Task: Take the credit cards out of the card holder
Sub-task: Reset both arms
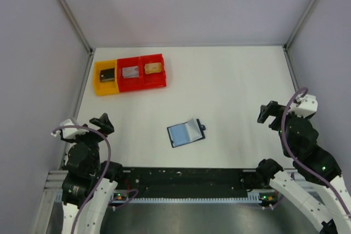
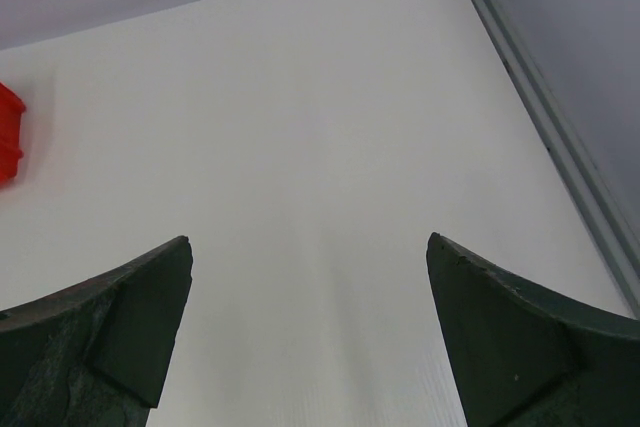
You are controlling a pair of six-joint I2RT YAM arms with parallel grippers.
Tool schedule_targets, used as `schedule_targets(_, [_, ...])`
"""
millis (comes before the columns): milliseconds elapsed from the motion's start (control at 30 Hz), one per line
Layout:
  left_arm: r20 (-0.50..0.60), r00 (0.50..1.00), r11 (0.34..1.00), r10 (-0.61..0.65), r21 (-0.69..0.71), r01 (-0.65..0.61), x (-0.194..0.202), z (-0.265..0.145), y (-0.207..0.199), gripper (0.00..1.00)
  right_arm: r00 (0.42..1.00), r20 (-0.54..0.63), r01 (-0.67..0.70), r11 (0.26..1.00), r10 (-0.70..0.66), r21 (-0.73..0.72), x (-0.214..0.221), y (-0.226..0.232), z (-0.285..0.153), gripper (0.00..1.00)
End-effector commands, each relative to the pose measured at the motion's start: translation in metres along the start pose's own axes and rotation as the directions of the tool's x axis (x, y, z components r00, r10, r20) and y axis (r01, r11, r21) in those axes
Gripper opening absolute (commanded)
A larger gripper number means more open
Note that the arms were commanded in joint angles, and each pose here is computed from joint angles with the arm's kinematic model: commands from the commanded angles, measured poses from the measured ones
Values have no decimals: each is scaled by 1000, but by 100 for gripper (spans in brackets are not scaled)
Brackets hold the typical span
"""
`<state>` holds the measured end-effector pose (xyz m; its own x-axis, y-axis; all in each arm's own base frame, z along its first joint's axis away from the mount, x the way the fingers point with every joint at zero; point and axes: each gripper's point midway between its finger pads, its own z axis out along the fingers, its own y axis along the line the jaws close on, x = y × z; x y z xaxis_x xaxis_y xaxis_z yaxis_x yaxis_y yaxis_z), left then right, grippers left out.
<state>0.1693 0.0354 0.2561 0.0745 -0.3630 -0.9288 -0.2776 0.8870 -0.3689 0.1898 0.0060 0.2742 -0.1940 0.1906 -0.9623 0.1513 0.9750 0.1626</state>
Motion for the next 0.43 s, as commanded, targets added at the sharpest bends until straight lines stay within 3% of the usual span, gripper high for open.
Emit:
schedule_targets(0, [155, 984, 995, -85, 69, 75, -29, -23, 3, 99, 995, 95, -30, 996, 22, 86, -27, -24, -13, 99])
schedule_targets(400, [159, 984, 995, -83, 71, 73, -30, -22, 2, 98, 997, 78, -28, 998, 24, 49, -21, -18, -12, 99])
